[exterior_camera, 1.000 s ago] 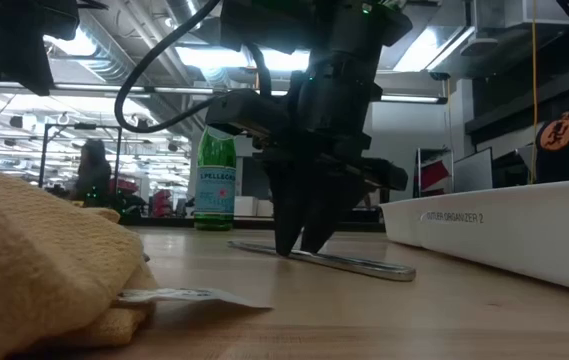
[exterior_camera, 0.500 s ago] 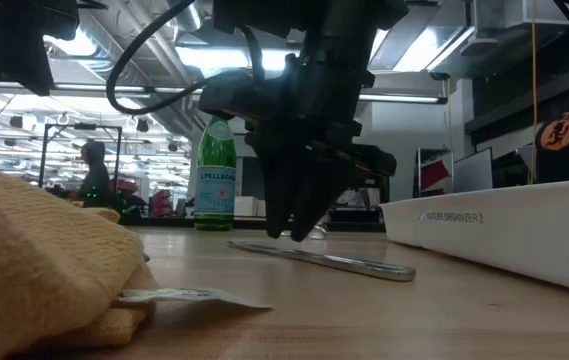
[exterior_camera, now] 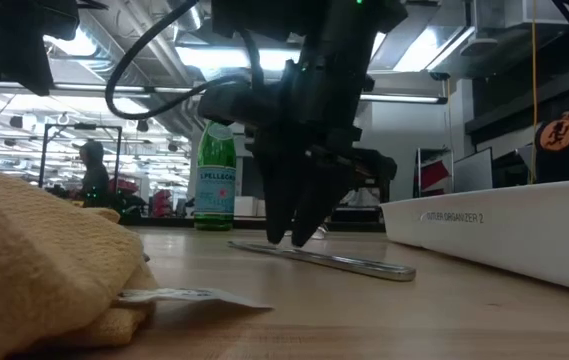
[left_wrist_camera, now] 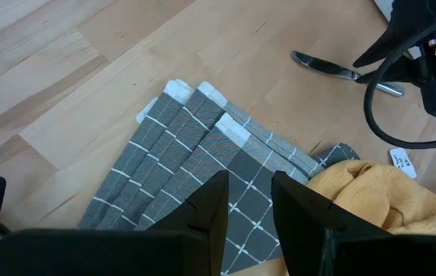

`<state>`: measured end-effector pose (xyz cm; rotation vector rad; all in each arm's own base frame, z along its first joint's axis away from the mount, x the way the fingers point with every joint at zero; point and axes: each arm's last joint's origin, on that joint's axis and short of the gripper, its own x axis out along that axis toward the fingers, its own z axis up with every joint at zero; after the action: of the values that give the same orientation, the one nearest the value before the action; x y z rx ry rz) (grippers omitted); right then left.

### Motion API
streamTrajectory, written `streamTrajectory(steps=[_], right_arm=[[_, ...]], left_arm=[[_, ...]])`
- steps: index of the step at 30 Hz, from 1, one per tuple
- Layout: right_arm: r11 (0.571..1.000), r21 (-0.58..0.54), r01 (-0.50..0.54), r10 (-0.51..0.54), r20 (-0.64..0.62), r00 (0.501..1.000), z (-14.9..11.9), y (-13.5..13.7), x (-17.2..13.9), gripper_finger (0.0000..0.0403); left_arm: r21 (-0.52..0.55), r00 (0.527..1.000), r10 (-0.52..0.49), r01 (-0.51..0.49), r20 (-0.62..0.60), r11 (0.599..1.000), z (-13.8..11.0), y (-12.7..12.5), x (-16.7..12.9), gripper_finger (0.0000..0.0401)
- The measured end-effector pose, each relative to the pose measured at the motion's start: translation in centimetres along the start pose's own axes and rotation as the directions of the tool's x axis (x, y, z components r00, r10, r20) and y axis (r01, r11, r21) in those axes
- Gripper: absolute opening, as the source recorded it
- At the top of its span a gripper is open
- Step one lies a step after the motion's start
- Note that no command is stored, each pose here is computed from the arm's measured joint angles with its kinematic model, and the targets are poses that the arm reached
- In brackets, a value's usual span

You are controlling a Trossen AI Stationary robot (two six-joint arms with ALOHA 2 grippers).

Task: Sort silverware
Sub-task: Stack the silver knife into the white utensil tray with the other silver knives

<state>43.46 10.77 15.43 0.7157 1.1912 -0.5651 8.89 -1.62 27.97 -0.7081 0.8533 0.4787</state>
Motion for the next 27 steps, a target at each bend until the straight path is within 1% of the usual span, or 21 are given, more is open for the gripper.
streamTrajectory(steps=[6, 10, 15, 18, 24, 27], right_arm=[[1.000, -0.001, 0.000, 0.000, -0.050, 0.999, -0.2, 0.0, 1.1, 0.0115], [1.000, -0.004, 0.031, -0.031, -0.082, 0.996, -0.4, -0.3, 1.7, 0.0115], [0.998, -0.007, 0.056, -0.056, -0.086, 0.995, -0.5, -0.5, 1.9, 0.0112], [0.998, -0.001, 0.063, -0.063, -0.089, 0.994, -0.3, -0.7, 2.0, 0.0091], [0.998, 0.004, 0.063, -0.062, -0.089, 0.994, -0.1, -0.8, 2.1, 0.0026], [0.998, 0.004, 0.062, -0.061, -0.087, 0.994, -0.1, -0.8, 2.1, 0.0010]], left_arm=[[0.000, 1.000, 0.000, 0.000, 0.000, 1.000, 0.0, 0.0, 0.0, 0.0088], [0.001, 1.000, 0.002, -0.002, -0.001, 1.000, 0.0, 0.0, 0.0, 0.0088], [0.001, 1.000, 0.002, -0.002, -0.002, 1.000, 0.0, 0.0, 0.0, 0.0088], [0.001, 1.000, 0.003, -0.003, -0.001, 1.000, 0.0, 0.0, 0.0, 0.0088], [0.001, 1.000, 0.003, -0.003, -0.002, 1.000, 0.0, 0.0, 0.0, 0.0088], [0.001, 1.000, 0.002, -0.002, -0.002, 1.000, 0.0, 0.0, 0.0, 0.0088]])
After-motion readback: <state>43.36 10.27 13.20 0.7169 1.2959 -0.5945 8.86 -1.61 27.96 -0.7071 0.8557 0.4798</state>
